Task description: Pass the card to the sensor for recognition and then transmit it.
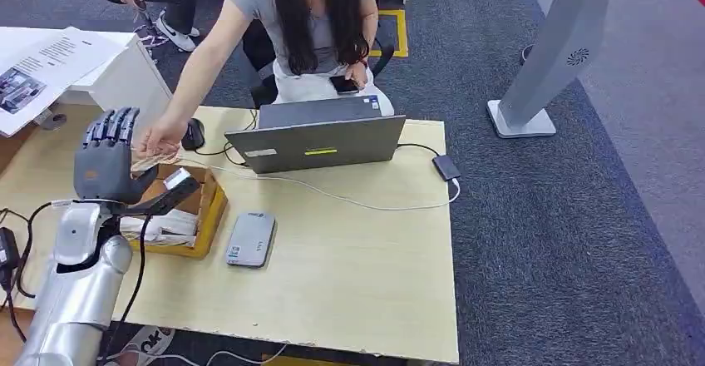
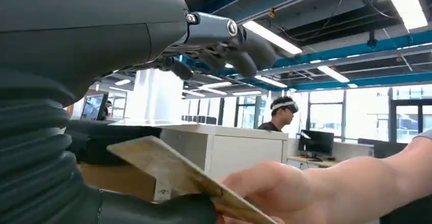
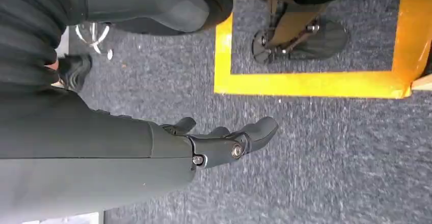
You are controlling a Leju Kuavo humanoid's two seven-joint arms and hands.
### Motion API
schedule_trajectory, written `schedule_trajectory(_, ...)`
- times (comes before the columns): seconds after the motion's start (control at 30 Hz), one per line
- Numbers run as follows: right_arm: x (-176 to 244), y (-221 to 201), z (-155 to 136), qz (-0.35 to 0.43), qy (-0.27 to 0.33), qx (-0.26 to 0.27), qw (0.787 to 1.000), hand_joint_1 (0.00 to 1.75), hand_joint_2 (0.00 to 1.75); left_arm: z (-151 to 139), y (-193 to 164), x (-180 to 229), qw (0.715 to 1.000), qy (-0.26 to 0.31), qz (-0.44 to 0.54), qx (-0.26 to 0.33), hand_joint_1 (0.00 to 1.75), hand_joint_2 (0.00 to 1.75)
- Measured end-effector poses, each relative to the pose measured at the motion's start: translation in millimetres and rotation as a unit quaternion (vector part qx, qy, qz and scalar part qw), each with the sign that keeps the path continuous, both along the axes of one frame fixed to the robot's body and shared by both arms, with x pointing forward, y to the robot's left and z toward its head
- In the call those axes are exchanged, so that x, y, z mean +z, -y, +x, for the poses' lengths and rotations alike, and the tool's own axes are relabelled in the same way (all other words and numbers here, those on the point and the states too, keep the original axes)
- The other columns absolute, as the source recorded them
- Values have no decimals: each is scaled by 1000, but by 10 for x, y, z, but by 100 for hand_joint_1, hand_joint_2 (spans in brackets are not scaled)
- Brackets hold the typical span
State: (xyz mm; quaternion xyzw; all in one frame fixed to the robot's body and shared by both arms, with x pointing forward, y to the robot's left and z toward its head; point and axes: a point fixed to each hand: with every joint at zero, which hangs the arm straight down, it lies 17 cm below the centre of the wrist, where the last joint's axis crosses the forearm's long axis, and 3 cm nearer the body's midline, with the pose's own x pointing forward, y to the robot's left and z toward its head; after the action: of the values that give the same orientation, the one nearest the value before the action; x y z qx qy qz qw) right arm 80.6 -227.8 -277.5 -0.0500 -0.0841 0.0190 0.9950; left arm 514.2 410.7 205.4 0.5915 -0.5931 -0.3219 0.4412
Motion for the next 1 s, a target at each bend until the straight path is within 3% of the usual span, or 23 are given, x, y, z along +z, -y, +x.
schedule_trajectory(0.73, 4, -80, -19, 11, -3, -1, 1000, 0, 175, -17, 8, -34, 1000, 0, 0, -11, 175, 175)
schedule_trajectory(0.83, 6, -96, -19, 12, -2, -2, 1000, 0, 175, -84, 141, -146, 1000, -7, 1, -26, 175, 175)
schedule_trajectory(1.0, 6, -97, -22, 9, -4, -3, 1000, 0, 175, -282, 698, -437, 997, -34, 30, -69, 175, 175)
